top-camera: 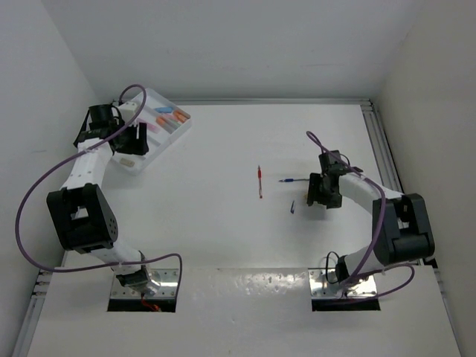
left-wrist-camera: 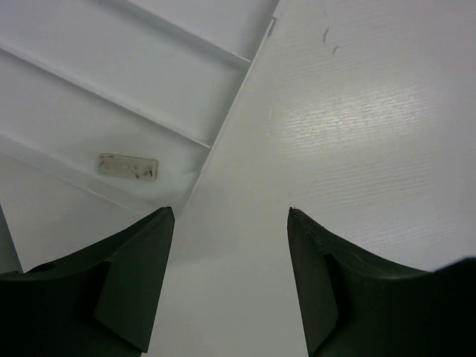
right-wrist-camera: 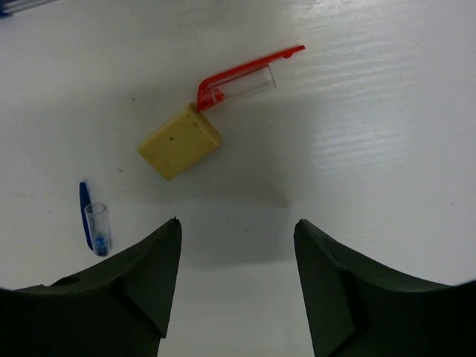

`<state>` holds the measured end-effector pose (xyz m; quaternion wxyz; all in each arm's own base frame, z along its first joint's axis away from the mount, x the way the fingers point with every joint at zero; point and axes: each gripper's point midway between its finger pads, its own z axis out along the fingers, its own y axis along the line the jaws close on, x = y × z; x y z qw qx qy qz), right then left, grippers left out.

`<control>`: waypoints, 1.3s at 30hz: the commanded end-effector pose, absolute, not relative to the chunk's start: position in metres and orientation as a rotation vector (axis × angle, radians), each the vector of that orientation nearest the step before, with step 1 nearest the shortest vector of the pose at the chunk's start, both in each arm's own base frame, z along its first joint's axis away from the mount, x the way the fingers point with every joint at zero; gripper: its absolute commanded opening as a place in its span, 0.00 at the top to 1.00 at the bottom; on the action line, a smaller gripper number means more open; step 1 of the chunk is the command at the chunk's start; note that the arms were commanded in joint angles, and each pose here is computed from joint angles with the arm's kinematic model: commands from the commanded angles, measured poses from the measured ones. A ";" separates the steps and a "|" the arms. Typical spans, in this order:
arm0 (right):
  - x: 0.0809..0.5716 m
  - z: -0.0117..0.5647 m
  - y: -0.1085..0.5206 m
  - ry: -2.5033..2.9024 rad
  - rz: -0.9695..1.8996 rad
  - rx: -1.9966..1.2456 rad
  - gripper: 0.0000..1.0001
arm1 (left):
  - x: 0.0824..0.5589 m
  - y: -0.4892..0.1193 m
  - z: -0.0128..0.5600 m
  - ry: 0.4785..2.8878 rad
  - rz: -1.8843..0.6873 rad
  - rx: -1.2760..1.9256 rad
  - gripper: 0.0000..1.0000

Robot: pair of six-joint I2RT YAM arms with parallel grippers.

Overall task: Sort the stationery into containers
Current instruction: Place the stationery in the storage box, then pick up the stationery from the center of the board.

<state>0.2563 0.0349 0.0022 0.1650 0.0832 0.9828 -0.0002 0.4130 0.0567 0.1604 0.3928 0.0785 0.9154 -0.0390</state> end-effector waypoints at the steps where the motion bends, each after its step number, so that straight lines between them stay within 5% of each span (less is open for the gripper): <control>1: 0.291 0.014 0.050 2.691 0.066 0.284 0.38 | 0.415 0.053 0.182 2.257 -0.071 0.218 0.31; 19: 0.311 -0.018 0.063 2.783 0.093 0.199 0.39 | 0.418 0.049 0.178 2.269 -0.076 0.220 0.31; 32: 0.297 -0.018 0.063 2.815 0.112 0.154 0.60 | 0.415 0.042 0.175 2.267 -0.114 0.235 0.31; 39: 0.300 0.005 0.080 2.778 0.229 0.081 0.84 | 0.418 0.030 0.197 2.176 -0.144 0.324 0.31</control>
